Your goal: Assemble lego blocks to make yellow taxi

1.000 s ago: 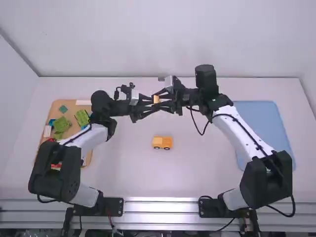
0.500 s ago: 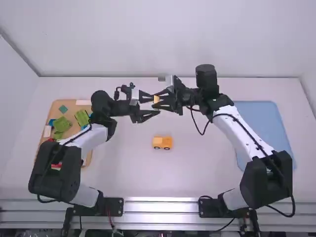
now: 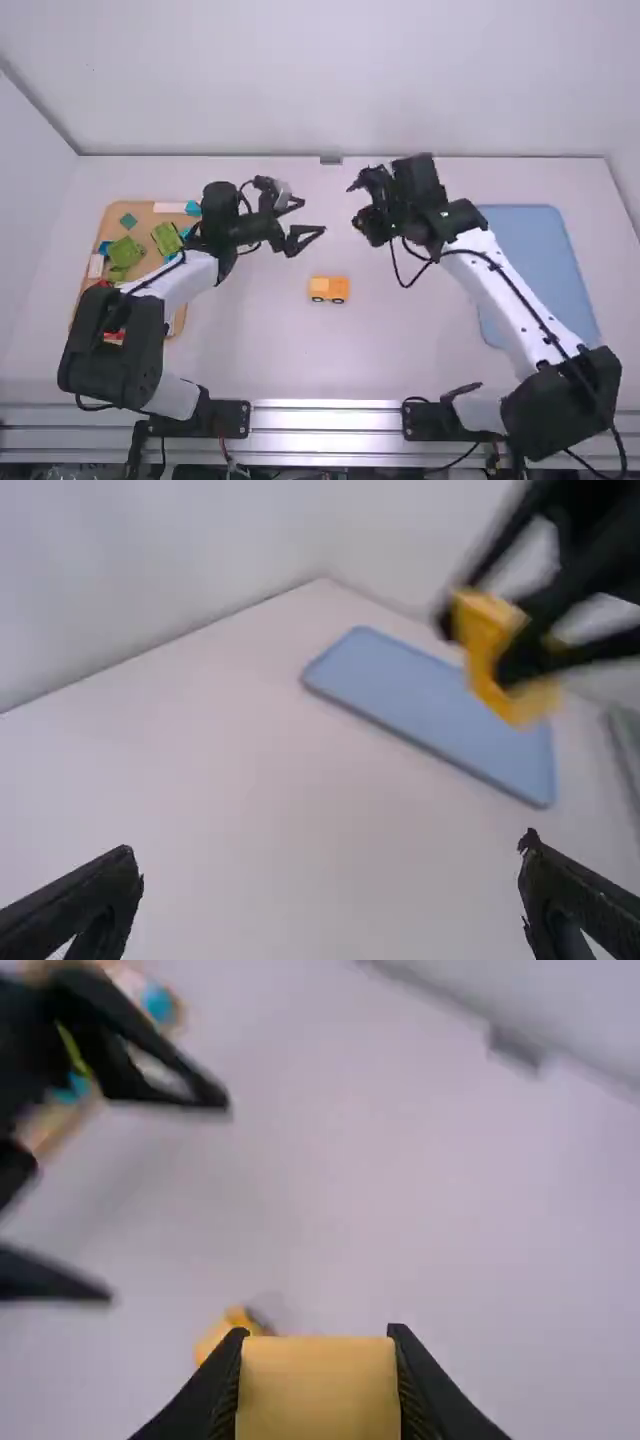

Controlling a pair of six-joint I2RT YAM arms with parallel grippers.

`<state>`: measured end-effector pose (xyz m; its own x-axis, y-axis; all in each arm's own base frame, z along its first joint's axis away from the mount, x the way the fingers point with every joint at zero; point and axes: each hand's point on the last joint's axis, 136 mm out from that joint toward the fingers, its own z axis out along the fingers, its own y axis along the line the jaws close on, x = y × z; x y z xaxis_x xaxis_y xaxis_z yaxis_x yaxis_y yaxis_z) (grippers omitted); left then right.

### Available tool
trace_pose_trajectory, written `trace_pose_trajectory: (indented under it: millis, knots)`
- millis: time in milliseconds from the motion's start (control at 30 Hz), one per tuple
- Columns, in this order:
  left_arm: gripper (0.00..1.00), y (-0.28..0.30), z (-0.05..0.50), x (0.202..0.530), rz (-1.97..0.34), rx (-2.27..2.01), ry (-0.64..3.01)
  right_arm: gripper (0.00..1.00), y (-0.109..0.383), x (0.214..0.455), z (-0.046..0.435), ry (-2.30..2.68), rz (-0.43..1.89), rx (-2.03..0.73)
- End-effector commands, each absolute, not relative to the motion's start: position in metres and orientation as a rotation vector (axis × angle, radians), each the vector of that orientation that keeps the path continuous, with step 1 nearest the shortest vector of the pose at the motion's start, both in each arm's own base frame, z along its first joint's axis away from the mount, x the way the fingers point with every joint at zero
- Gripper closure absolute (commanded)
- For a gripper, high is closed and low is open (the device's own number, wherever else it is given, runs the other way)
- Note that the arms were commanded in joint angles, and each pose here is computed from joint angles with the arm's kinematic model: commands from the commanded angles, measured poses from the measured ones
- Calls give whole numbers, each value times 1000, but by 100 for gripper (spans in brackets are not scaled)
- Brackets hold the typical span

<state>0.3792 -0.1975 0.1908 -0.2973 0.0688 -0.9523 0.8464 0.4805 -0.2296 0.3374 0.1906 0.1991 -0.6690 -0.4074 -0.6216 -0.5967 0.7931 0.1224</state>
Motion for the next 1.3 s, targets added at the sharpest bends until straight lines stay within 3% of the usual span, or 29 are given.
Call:
trace_pose_trajectory:
  millis: [0, 233, 400, 567, 733, 800, 833, 933, 1067, 1267]
  knots:
    - [1, -189, 195, 398, -815, 756, 1703, 87, 158, 341, 176, 2587, 155, -374]
    - [1, -181, 189, 407, -745, 704, 1741, 89, 139, 303, 89, 2982, 38, 108]
    - [1, -179, 188, 409, -724, 704, 1744, 94, 131, 304, 58, 3021, 3, 381]
    - [1, -178, 186, 409, -723, 699, 1752, 94, 142, 312, 25, 2983, 173, 699]
    - [1, -179, 186, 409, -724, 700, 1752, 89, 137, 308, 4, 2776, 233, 1356]
    - [1, -178, 186, 409, -724, 699, 1752, 95, 140, 302, -2, 2691, 266, 1592]
    - [1, -178, 186, 409, -725, 700, 1753, 100, 140, 302, -5, 2670, 283, 1635]
    - [1, -178, 186, 409, -725, 700, 1753, 100, 141, 303, -12, 2613, 333, 1717]
    - [1, -178, 186, 409, -724, 699, 1754, 100, 139, 294, -23, 2433, 345, 2026]
    - [1, -178, 184, 408, -728, 698, 1764, 100, 145, 285, -39, 2333, 430, 2171]
